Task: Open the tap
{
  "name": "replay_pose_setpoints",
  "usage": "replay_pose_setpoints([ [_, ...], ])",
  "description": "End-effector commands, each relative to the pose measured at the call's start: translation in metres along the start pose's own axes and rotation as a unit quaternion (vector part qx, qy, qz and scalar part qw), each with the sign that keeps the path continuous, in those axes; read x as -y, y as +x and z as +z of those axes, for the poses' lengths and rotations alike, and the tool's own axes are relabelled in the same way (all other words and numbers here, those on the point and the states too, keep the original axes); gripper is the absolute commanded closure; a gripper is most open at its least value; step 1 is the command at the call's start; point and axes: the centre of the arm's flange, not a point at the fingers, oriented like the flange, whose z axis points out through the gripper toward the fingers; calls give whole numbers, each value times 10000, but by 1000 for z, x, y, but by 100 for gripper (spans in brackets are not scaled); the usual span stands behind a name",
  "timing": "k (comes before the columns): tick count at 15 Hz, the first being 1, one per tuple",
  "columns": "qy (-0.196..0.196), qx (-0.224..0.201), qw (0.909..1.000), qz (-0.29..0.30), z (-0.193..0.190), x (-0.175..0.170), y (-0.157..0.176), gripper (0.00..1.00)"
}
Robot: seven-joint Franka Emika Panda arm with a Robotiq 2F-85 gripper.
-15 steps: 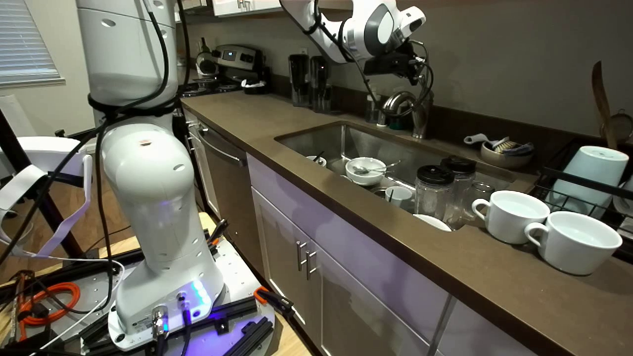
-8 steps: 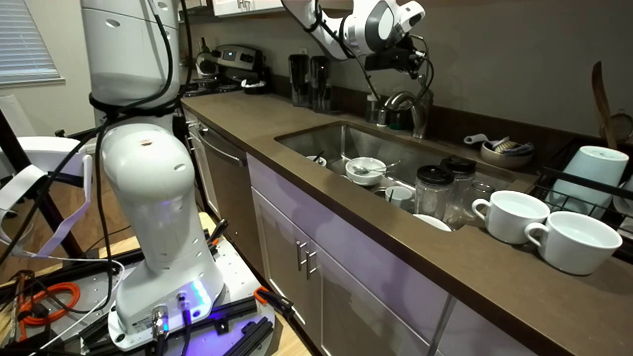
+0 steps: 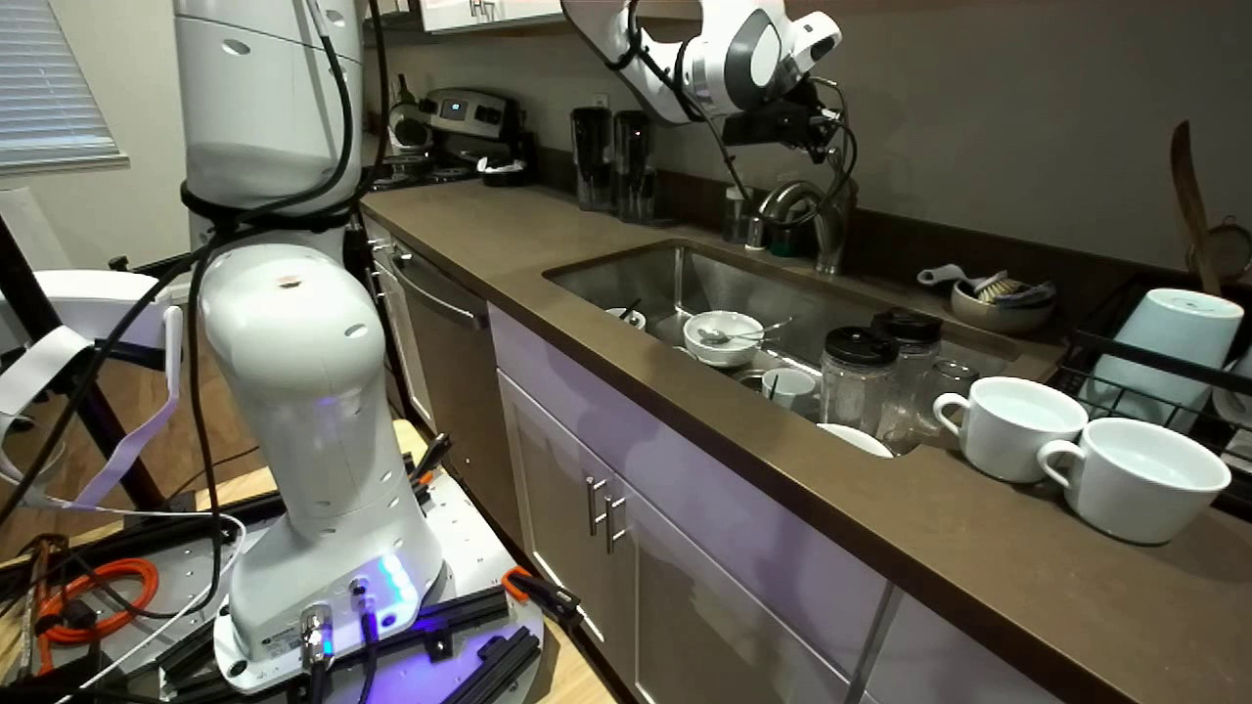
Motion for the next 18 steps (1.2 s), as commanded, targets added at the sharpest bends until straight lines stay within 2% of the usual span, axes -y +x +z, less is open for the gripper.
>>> replay_pose_setpoints([
  [1, 20, 138, 9999, -9, 4, -1, 4, 97],
  [5, -62, 253, 9997, 0, 7, -4, 2, 98],
  [11, -229, 55, 9997, -21, 10, -10, 10, 98],
  [18, -216, -21, 9998, -13, 17, -9, 16, 98],
])
